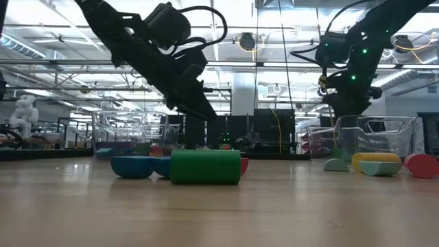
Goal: Sort blocks by size
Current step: Put the light blue half-circle block into the top right transparent bin
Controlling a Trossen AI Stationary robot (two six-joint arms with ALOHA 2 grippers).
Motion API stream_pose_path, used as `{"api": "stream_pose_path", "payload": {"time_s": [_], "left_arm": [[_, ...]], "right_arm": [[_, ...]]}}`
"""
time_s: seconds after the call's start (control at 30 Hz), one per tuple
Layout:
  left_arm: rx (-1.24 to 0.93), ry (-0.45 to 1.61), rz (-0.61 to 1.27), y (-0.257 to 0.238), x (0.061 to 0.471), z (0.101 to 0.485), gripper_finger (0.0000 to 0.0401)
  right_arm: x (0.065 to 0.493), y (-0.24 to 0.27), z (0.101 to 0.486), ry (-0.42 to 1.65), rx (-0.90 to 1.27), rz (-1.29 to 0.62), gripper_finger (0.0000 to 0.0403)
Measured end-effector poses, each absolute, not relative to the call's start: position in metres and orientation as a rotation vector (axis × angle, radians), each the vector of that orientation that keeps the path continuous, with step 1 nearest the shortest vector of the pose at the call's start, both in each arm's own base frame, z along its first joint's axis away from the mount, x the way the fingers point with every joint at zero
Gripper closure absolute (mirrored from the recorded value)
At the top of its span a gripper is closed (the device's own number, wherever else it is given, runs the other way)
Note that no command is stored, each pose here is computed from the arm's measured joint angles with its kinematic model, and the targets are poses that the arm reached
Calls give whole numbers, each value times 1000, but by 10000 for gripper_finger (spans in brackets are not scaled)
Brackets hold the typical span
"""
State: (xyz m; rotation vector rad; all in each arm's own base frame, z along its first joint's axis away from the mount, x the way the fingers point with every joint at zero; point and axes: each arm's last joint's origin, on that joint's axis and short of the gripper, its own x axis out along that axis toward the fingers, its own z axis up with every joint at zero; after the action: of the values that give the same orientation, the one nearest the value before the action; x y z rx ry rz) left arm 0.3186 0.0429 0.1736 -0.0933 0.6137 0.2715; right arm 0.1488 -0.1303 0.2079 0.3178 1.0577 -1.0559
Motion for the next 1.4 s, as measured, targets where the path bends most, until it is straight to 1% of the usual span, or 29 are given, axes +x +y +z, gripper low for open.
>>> {"api": "stream_pose_path", "payload": {"time_s": [0.13, 0.3, 0.5, 0.73, 0.93, 1.23, 1.4], "left_arm": [[-91, 559, 279, 44, 321, 178, 221], [-85, 553, 266, 42, 322, 178, 221], [-91, 583, 195, 33, 322, 176, 221], [-125, 607, 158, 12, 322, 174, 221], [-123, 558, 164, -5, 324, 178, 221], [-119, 432, 81, -30, 329, 189, 221], [-112, 424, 44, -43, 328, 190, 221]], "right_arm": [[149, -125, 217, 981, 314, -1052, 173], [150, -105, 237, 822, 299, -993, 184], [162, -71, 257, 641, 239, -802, 194], [185, -32, 266, 526, 177, -567, 196], [204, -5, 259, 526, 145, -429, 196], [222, 26, 233, 649, 137, -332, 196], [227, 42, 220, 707, 98, -279, 196]]}}
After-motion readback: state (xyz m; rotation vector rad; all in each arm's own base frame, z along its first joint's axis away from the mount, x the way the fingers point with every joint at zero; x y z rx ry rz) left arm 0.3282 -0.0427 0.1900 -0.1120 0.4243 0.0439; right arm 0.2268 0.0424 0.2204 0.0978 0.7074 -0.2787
